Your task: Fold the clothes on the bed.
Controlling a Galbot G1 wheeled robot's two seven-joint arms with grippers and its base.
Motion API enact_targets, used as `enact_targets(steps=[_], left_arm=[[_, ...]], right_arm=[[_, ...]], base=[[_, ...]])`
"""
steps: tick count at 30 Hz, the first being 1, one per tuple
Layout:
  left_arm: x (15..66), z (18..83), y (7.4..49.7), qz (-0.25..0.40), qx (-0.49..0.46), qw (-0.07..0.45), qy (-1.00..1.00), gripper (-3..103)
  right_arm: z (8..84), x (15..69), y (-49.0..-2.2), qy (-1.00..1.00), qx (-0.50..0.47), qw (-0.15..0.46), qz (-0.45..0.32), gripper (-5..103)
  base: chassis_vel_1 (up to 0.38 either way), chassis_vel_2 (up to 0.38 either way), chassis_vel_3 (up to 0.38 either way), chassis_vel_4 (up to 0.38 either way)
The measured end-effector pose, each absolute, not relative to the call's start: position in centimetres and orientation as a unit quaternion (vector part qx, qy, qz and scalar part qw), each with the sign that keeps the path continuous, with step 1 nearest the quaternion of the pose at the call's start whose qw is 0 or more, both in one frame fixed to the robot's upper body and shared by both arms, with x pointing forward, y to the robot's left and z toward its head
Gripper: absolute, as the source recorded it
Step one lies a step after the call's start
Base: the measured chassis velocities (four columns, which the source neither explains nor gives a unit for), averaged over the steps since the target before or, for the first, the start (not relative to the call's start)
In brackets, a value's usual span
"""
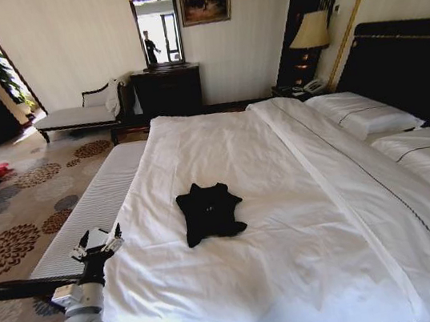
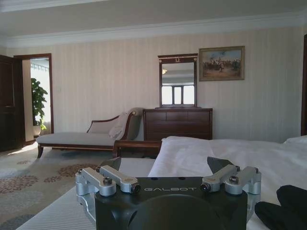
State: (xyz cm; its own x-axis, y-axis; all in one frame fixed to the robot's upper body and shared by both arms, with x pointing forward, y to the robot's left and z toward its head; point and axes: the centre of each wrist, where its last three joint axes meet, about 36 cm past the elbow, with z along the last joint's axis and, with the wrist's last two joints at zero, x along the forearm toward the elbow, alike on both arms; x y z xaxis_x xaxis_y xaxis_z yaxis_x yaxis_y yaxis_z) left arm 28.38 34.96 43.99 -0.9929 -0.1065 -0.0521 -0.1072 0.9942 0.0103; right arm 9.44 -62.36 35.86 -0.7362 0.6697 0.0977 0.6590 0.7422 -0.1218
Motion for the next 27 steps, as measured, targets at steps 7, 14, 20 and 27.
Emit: enact_targets(steps=[7, 14, 20, 27], left_arm=[[28.4, 44.1, 34.6, 0.01, -0.047, 0.023, 0.999, 100], [28.8, 43.9, 33.9, 0.014, -0.042, 0.021, 0.999, 100], [29.2, 43.8, 33.6, 0.015, -0.044, 0.014, 0.999, 100], [29.7, 43.9, 33.5, 0.02, -0.04, 0.007, 0.999, 100]], right_arm=[[38.5, 13.3, -59.4, -0.954, -0.293, 0.034, 0.044, 100], [40.5, 16.5, -57.3, -0.969, -0.239, 0.014, 0.053, 100], [41.6, 19.4, -56.3, -0.98, -0.187, 0.009, 0.066, 100], [43.1, 23.3, -54.8, -0.989, -0.129, 0.005, 0.067, 100]], base=[[0.0, 0.0, 0.0, 0.0], [0.0, 0.0, 0.0, 0.0], [0.0, 0.0, 0.0, 0.0], [0.0, 0.0, 0.0, 0.0]])
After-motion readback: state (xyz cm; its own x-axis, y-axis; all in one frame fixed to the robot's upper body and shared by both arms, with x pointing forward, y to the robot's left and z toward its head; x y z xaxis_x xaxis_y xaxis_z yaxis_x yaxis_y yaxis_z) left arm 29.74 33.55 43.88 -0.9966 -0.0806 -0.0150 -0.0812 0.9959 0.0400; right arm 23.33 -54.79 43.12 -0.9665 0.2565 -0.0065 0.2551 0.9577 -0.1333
